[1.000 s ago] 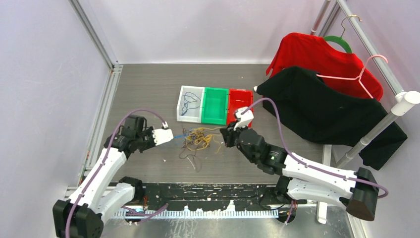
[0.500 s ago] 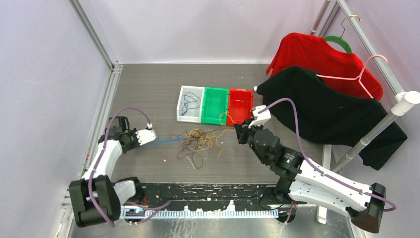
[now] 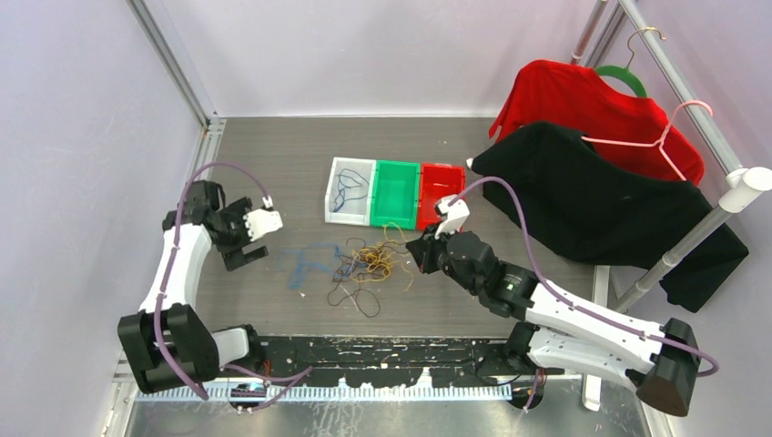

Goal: Untangle the cables
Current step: Untie the cable.

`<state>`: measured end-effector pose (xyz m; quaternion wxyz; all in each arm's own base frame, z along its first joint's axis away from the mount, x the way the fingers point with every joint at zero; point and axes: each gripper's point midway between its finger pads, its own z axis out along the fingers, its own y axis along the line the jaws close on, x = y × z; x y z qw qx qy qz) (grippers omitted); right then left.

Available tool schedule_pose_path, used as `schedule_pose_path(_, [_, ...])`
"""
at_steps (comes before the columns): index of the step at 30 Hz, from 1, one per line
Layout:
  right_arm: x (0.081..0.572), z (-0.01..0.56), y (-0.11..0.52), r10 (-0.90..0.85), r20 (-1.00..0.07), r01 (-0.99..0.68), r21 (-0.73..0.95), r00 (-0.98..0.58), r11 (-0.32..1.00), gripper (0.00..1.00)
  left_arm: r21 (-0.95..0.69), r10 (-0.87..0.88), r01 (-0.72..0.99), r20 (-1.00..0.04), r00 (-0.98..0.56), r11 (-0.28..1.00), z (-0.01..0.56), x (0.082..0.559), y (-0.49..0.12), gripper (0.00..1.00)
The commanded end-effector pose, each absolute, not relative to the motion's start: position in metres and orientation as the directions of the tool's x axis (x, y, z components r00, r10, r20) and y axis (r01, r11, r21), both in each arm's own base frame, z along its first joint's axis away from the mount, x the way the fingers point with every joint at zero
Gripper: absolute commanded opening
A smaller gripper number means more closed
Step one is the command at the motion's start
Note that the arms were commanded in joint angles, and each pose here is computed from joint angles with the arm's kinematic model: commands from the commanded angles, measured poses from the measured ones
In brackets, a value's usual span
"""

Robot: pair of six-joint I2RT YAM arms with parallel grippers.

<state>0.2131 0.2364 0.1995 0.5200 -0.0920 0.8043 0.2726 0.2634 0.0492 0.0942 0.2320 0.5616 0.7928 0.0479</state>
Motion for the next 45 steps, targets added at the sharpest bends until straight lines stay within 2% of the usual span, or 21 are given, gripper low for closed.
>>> schedule_pose_path(1, [0.205, 0.236, 0.281, 0.236, -0.847, -0.539, 0.493, -0.475, 0.683, 0.06, 0.152, 0.85, 0.936, -0.483, -0.211, 0.318, 0.141, 0.228, -0.016, 1.0])
schedule_pose_path(4, [0.206, 0.24, 0.292, 0.221, -0.846, -0.562, 0.496, -0.486, 0.662, 0.06, 0.114, 0.84, 0.965, -0.522, -0.146, 0.238, 0.166, 0.219, -0.064, 1.0])
schedule_pose_path(8, [0.201, 0.257, 0.304, 0.239, -0.838, -0.606, 0.524, -0.49, 0.598, 0.05, 0.121, 0.791, 0.968, -0.602, -0.106, 0.222, 0.195, 0.223, -0.126, 1.0])
schedule_pose_path(14, [0.19, 0.281, 0.316, 0.256, -0.826, -0.664, 0.557, -0.502, 0.498, 0.06, 0.041, 0.786, 0.996, -0.617, -0.041, 0.084, 0.203, 0.211, -0.186, 0.88])
schedule_pose_path(15, [0.189, 0.281, 0.318, 0.251, -0.824, -0.669, 0.561, -0.509, 0.488, 0.07, 0.038, 0.783, 0.997, -0.622, -0.03, 0.068, 0.201, 0.212, -0.193, 0.82])
schedule_pose_path(17, [0.188, 0.28, 0.323, 0.241, -0.813, -0.668, 0.575, -0.53, 0.473, 0.07, 0.043, 0.752, 0.998, -0.659, -0.009, 0.05, 0.205, 0.214, -0.207, 0.78])
schedule_pose_path(19, [0.186, 0.277, 0.328, 0.238, -0.801, -0.664, 0.592, -0.55, 0.456, 0.07, 0.035, 0.709, 0.999, -0.705, 0.005, 0.027, 0.213, 0.21, -0.223, 0.76])
schedule_pose_path(23, [0.186, 0.273, 0.336, 0.231, -0.785, -0.665, 0.612, -0.575, 0.428, 0.07, 0.025, 0.677, 0.999, -0.734, 0.048, -0.044, 0.216, 0.197, -0.246, 0.76])
schedule_pose_path(26, [0.185, 0.272, 0.339, 0.237, -0.779, -0.669, 0.623, -0.581, 0.406, 0.07, -0.012, 0.665, 0.999, -0.747, 0.023, -0.048, 0.213, 0.193, -0.254, 0.78])
schedule_pose_path(29, [0.192, 0.266, 0.333, 0.253, -0.779, -0.648, 0.621, -0.574, 0.441, 0.1, -0.039, 0.647, 0.999, -0.762, -0.022, -0.011, 0.209, 0.198, -0.261, 0.78])
schedule_pose_path(30, [0.196, 0.261, 0.329, 0.261, -0.78, -0.632, 0.617, -0.568, 0.469, 0.17, -0.037, 0.64, 0.999, -0.768, -0.032, 0.006, 0.208, 0.2, -0.263, 0.74])
schedule_pose_path(31, [0.202, 0.255, 0.324, 0.263, -0.785, -0.611, 0.607, -0.561, 0.508, 0.25, -0.029, 0.636, 0.999, -0.771, -0.041, 0.03, 0.206, 0.205, -0.266, 0.65])
schedule_pose_path(33, [0.215, 0.236, 0.311, 0.247, -0.796, -0.546, 0.57, -0.552, 0.614, 0.3, 0.011, 0.642, 0.995, -0.765, -0.053, 0.095, 0.203, 0.218, -0.268, 0.39])
schedule_pose_path(35, [0.225, 0.225, 0.296, 0.245, -0.813, -0.491, 0.528, -0.528, 0.693, 0.42, 0.034, 0.661, 0.99, -0.747, -0.067, 0.139, 0.199, 0.227, -0.265, 0.12])
schedule_pose_path(36, [0.229, 0.22, 0.288, 0.248, -0.819, -0.463, 0.511, -0.517, 0.724, 0.46, 0.045, 0.669, 0.986, -0.739, -0.074, 0.159, 0.198, 0.231, -0.263, 0.04])
schedule_pose_path(37, [0.231, 0.217, 0.282, 0.244, -0.825, -0.443, 0.495, -0.51, 0.748, 0.48, 0.054, 0.677, 0.982, -0.731, -0.083, 0.179, 0.197, 0.234, -0.26, 0.0])
schedule_pose_path(41, [0.235, 0.21, 0.265, 0.218, -0.843, -0.397, 0.44, -0.491, 0.806, 0.57, 0.089, 0.707, 0.968, -0.699, -0.108, 0.236, 0.19, 0.241, -0.249, 0.0])
schedule_pose_path(43, [0.23, 0.206, 0.265, 0.187, -0.836, -0.407, 0.431, -0.515, 0.806, 0.62, 0.11, 0.728, 0.959, -0.675, -0.12, 0.26, 0.185, 0.245, -0.241, 0.03])
schedule_pose_path(45, [0.214, 0.206, 0.278, 0.153, -0.825, -0.477, 0.454, -0.544, 0.753, 0.64, 0.096, 0.751, 0.957, -0.643, -0.149, 0.273, 0.177, 0.244, -0.229, 0.08])
